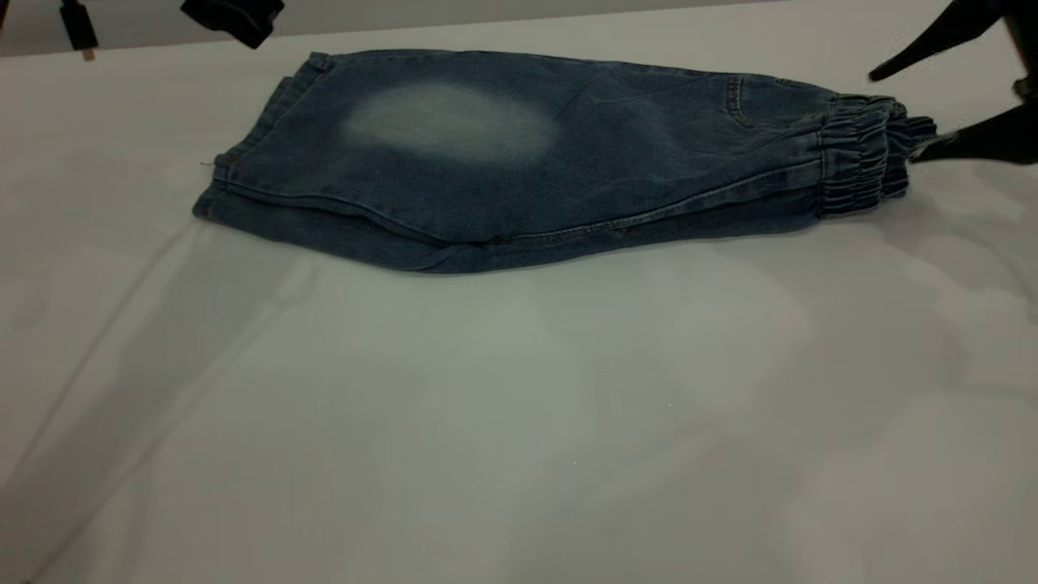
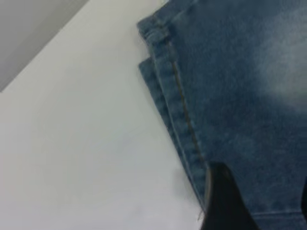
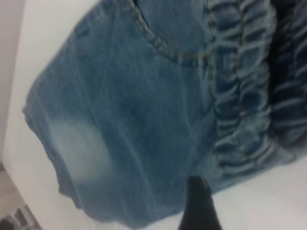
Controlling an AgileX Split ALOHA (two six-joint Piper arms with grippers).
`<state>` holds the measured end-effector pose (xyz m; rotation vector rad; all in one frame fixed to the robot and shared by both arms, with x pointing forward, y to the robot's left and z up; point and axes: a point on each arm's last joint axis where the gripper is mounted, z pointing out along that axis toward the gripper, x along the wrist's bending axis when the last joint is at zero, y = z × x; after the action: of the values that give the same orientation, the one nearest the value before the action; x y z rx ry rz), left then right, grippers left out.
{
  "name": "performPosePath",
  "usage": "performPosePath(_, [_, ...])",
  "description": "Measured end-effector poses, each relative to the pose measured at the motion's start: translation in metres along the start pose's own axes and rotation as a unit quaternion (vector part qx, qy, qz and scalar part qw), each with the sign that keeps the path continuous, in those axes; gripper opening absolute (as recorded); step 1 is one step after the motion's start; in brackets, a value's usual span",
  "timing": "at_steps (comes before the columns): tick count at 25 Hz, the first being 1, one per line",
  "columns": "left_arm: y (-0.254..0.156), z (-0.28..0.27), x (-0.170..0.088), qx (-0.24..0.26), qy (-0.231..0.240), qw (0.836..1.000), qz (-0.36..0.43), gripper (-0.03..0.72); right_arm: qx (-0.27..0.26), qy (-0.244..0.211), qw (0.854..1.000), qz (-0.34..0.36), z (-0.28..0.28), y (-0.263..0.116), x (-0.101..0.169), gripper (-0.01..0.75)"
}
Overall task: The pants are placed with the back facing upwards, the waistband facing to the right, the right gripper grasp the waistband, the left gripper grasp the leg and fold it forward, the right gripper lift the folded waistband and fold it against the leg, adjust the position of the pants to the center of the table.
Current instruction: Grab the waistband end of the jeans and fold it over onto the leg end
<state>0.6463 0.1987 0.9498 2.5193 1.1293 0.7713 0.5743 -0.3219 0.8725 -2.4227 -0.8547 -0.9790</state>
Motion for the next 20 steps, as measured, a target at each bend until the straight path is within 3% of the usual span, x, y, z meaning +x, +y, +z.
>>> performPosePath(5, [0.004,-0.001,-0.006,-0.006,-0.004,1.0,0.006,0.368,0.044,0.003,0.997,-0.057,0.019,-0.015,0.0,0.444])
performPosePath(11, [0.005,-0.001,-0.007,-0.008,-0.004,1.0,0.008,0.368,0.03,0.004,0.994,-0.108,0.02,-0.012,-0.001,0.507])
performPosePath(16, [0.005,-0.001,-0.007,-0.008,-0.004,1.0,0.008,0.368,-0.005,-0.022,0.995,-0.098,0.021,-0.005,-0.006,0.628])
performPosePath(20, [0.005,-0.001,-0.007,-0.008,-0.004,1.0,0.008,0.368,-0.006,-0.028,0.998,-0.063,0.029,-0.003,-0.015,0.646])
